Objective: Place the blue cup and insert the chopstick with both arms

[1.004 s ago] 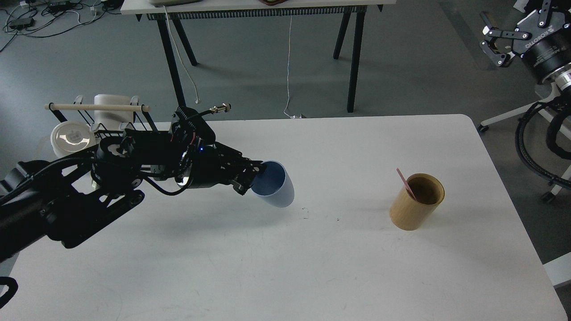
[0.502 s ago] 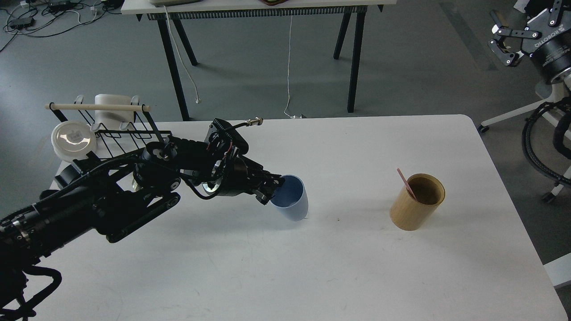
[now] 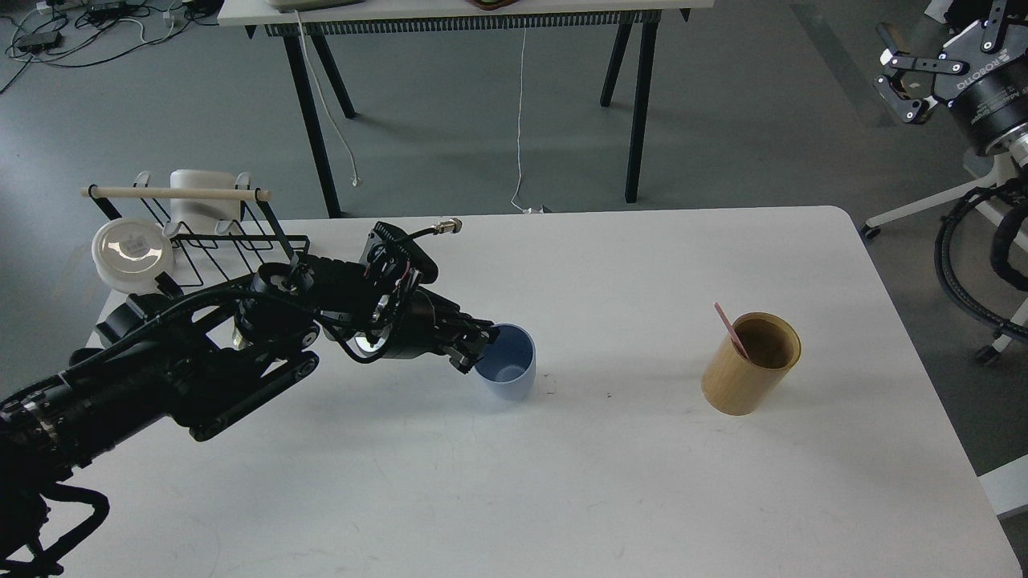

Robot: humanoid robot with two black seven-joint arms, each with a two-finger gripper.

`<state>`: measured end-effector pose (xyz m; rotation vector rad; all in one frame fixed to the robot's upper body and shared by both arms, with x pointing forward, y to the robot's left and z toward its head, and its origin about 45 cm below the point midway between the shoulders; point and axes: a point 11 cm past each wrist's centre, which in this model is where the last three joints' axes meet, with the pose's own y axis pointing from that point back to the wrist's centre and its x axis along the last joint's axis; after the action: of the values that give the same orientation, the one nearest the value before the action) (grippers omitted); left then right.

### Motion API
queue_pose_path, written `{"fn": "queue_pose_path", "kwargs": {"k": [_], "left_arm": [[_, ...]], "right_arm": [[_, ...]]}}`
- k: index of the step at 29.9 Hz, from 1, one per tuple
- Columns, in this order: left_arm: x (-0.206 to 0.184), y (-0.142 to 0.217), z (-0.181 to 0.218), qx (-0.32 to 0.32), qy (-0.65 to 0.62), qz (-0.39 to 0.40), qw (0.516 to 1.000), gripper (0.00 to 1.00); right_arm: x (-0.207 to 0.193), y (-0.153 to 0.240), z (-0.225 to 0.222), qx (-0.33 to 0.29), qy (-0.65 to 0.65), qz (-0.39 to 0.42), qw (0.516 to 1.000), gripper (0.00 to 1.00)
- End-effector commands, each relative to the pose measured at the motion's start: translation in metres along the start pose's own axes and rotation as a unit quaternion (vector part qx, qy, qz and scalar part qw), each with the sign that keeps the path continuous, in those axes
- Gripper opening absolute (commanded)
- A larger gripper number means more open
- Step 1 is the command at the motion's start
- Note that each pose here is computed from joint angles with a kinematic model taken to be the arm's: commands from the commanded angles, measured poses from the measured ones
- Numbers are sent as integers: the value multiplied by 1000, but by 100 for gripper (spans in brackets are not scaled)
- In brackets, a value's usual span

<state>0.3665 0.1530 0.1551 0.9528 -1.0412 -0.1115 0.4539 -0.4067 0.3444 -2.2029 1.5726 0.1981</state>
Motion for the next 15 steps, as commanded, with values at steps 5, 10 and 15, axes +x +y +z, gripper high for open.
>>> {"fn": "queue_pose_path", "kwargs": {"k": [5, 10, 15], "left_arm": [[2, 0, 1, -1, -1, 2, 1000, 15], [2, 0, 2, -3, -1, 2, 1000, 21], [5, 0, 4, -6, -4, 5, 1000, 24]], "right_arm": [[2, 2, 2, -2, -1, 3, 1000, 100], [3, 4, 4, -3, -2, 4, 1000, 100], [2, 3, 6, -4, -4, 3, 1000, 100]]}}
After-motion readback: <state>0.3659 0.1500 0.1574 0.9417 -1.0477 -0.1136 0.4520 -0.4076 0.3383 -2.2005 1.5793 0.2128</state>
